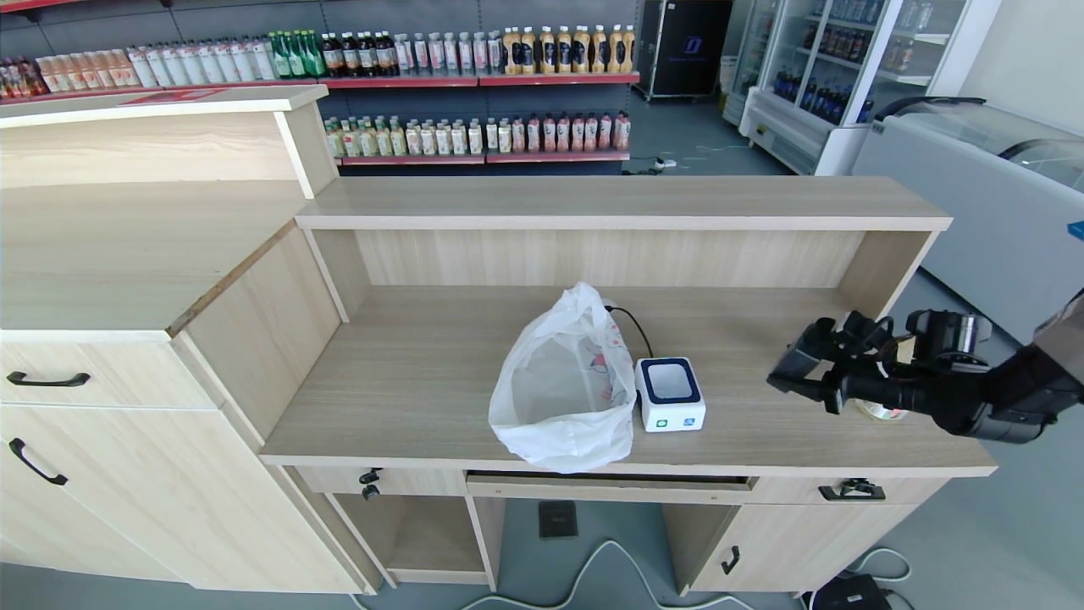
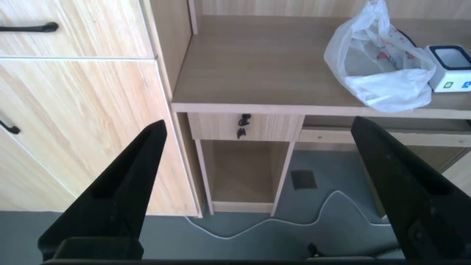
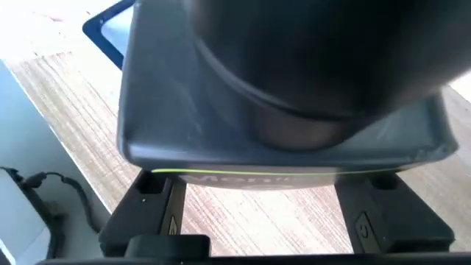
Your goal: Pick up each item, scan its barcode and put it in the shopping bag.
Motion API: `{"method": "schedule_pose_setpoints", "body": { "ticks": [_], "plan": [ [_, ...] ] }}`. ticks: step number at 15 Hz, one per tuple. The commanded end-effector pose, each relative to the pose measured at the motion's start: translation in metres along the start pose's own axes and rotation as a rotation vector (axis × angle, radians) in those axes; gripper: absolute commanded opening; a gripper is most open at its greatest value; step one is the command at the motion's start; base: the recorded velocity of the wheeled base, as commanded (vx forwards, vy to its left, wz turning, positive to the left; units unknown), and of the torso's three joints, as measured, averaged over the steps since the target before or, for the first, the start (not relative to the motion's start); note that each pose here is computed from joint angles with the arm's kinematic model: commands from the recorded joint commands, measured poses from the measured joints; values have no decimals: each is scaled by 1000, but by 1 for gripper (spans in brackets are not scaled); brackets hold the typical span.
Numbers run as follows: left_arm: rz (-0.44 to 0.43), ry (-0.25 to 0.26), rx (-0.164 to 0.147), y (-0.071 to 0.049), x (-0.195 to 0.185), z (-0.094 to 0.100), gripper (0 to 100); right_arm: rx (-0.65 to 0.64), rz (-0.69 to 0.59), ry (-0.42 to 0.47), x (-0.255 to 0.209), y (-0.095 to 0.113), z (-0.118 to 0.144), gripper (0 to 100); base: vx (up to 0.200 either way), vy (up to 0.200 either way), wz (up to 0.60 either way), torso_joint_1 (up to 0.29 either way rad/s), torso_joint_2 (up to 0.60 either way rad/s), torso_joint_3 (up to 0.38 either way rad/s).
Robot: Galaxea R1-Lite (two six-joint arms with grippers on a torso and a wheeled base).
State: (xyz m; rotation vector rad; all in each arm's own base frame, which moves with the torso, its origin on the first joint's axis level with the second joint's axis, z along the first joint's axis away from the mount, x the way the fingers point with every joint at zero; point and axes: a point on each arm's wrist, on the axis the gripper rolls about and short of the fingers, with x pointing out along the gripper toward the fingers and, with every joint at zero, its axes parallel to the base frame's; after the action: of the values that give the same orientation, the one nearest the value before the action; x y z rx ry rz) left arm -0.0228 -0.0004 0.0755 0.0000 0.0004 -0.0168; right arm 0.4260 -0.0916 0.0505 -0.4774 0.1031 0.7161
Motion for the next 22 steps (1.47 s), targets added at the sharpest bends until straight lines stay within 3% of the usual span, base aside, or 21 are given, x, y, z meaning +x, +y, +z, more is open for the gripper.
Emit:
{"method": "schedule_pose_setpoints", "body": {
  "ticks": [1,4,5,6,7,9,12,15,22],
  "plan": [
    [0,1,0,0,0,0,100,102,-85,-128,-67,2,79,0,0,0,0,0,0,0],
    [0,1,0,0,0,0,100,298,44,-334,-119,15,164,0,0,0,0,0,0,0],
    [0,1,0,0,0,0,100,298,44,-334,-119,15,164,0,0,0,0,0,0,0],
    [0,1,-2,0,0,0,100,380,183,-399,-136,37,209,0,0,0,0,0,0,0],
    [0,1,0,0,0,0,100,373,236,-431,-135,52,226,0,0,0,0,0,0,0],
    [0,1,0,0,0,0,100,346,343,-494,-130,87,238,0,0,0,0,0,0,0],
    [0,1,0,0,0,0,100,186,505,-630,-117,134,252,0,0,0,0,0,0,0],
    [0,1,0,0,0,0,100,3,559,-670,-112,151,252,0,0,0,0,0,0,0],
    [0,1,0,0,0,0,100,105,815,-684,-91,203,265,0,0,0,0,0,0,0]
  ]
}}
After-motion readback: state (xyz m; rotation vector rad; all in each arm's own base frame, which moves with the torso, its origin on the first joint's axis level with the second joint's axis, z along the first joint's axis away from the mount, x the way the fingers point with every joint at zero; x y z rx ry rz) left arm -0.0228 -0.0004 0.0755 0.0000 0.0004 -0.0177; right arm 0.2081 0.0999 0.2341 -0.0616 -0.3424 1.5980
